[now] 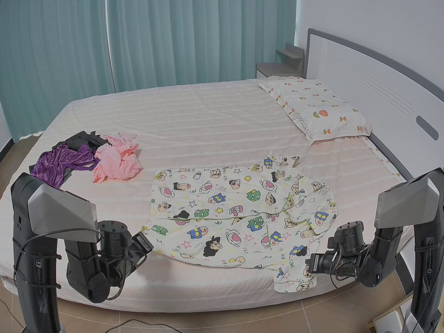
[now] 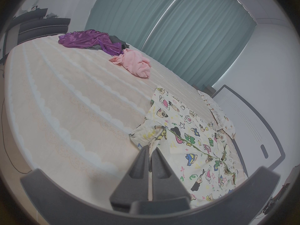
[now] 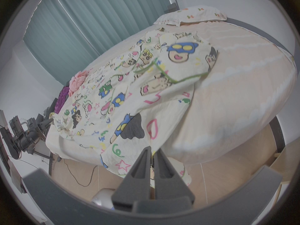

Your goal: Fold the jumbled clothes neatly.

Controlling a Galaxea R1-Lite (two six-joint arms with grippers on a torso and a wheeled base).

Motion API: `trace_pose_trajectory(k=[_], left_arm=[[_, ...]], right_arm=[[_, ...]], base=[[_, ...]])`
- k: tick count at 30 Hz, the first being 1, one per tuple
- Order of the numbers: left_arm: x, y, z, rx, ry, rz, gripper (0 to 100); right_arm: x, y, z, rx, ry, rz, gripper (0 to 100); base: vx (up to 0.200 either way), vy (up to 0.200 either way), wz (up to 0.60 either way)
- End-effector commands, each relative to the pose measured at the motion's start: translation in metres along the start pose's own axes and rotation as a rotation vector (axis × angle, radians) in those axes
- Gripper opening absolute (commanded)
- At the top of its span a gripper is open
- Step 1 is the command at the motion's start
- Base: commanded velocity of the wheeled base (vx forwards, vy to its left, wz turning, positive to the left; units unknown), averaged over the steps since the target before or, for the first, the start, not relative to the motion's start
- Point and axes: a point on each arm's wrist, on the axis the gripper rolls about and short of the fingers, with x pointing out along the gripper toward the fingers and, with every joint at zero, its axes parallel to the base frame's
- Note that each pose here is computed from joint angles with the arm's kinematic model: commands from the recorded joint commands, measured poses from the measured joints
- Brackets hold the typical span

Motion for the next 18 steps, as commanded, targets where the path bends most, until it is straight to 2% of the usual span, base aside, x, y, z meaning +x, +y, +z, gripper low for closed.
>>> trace_pose_trajectory(k=[1, 11, 14, 18], left_arm=[[0.001, 0.000, 0.000, -0.001, -0.003, -0.002, 0], [0.009, -0.004, 0.007, -0.014, -0.056, -0.003, 0], [0.011, -0.002, 0.008, -0.018, -0.065, 0.008, 0], [0.018, 0.001, 0.008, -0.022, -0.071, 0.018, 0]], right_arm=[[-0.013, 0.000, 0.017, 0.018, -0.070, 0.013, 0], [-0.026, -0.005, 0.063, 0.052, -0.247, 0.031, 0], [-0.023, -0.008, 0.070, 0.057, -0.270, 0.033, 0], [-0.013, -0.012, 0.070, 0.060, -0.251, 0.046, 0]], base=[[0.000, 0.000, 0.00], [0.000, 0.000, 0.00], [0.000, 0.000, 0.00], [0.000, 0.000, 0.00]])
